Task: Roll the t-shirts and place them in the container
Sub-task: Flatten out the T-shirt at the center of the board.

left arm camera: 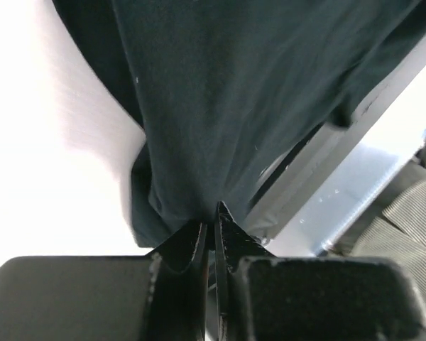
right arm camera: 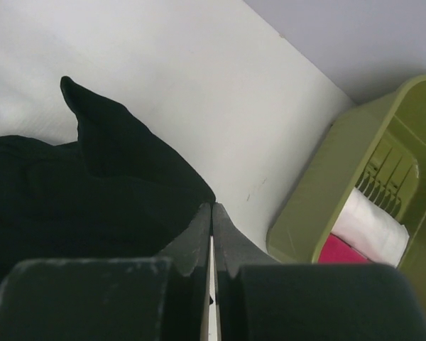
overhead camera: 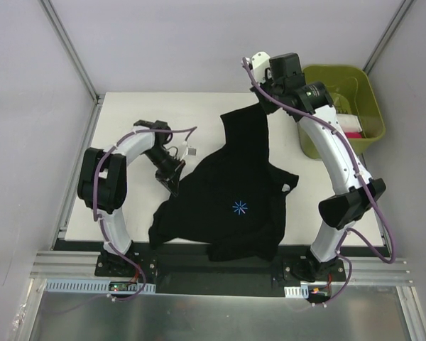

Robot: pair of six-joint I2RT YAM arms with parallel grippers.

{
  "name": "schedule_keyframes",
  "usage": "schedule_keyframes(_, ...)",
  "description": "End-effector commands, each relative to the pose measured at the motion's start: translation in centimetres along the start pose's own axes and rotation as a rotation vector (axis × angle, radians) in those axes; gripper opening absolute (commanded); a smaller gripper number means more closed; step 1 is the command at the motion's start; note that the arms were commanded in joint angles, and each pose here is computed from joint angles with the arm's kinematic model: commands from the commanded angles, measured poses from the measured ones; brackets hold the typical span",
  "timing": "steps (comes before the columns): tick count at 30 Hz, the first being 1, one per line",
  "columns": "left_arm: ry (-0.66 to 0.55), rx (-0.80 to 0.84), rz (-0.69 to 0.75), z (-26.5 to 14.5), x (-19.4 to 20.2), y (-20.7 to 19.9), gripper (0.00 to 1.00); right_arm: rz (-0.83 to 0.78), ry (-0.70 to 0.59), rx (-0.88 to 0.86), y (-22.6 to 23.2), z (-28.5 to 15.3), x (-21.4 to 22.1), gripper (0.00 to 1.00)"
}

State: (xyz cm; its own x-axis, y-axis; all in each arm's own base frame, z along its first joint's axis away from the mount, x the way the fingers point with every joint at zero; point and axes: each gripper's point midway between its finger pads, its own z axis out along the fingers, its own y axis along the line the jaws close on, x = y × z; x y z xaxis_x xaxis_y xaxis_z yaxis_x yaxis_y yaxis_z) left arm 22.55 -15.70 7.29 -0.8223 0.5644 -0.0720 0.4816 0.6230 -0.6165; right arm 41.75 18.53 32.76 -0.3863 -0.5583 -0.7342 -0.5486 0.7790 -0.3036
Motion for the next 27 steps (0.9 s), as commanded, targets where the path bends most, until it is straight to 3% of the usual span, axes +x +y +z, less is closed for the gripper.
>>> schedule_keyframes(1, -0.098, -0.063, 0.127, -6.9, -2.2, -2.1, 0.0, 0.048, -0.101, 0.132, -4.0, -0.9, -3.3, 0.01)
schedule_keyframes(2, -0.171, -0.103, 0.175, -10.0, -4.2, -3.0, 0.0, 0.067, -0.112, 0.146, -5.0, -0.9, -3.6, 0.01)
schedule_keyframes(4, -0.179, -0.091, 0.181, -12.9, -4.4, -4.9, 0.0, 0.093, -0.192, 0.138, -6.3, -2.1, -6.1, 0.01)
schedule_keyframes(5, -0.258, -0.135, 0.261, -15.8, -6.1, -6.4, 0.0, 0.093, -0.217, 0.159, -7.6, -2.8, -6.6, 0.01)
schedule_keyframes(7, -0.312, -0.154, 0.312, -17.6, -6.5, -8.0, 0.0, 0.065, -0.287, 0.208, -8.9, -4.0, -8.2, 0.01)
schedule_keyframes(10, -0.363, -0.161, 0.39, -18.7, -5.7, -10.6, 0.0, 0.041, -0.378, 0.23, -9.3, -6.4, -9.5, 0.01)
schedule_keyframes(13, -0.29, -0.064, 0.39, -15.7, -2.8, -12.6, 0.0, 0.045, -0.408, 0.175, -8.1, -8.2, -9.5, 0.01)
schedule_keyframes(17, -0.096, 0.132, 0.289, -9.4, 3.1, -14.7, 0.09, 0.013, -0.322, 0.023, -4.5, -8.2, -5.7, 0.01)
schedule_keyframes(18, -0.11, 0.168, 0.296, -9.1, 3.8, -15.8, 0.11, 0.006, -0.333, 0.016, -4.1, -10.0, -5.2, 0.01)
schedule_keyframes(21, -0.121, 0.135, 0.317, -9.2, 4.9, -15.6, 0.34, -0.033, -0.215, -0.121, -0.4, -9.3, -0.4, 0.01)
schedule_keyframes(25, -0.186, -0.007, 0.371, -10.8, 2.4, -13.8, 0.46, 0.003, -0.044, -0.197, 2.6, -8.8, 6.9, 0.01)
schedule_keyframes(27, -0.188, -0.072, 0.309, -10.8, 0.6, -11.6, 0.5, 0.064, 0.065, -0.229, 4.0, -7.3, 10.8, 0.01)
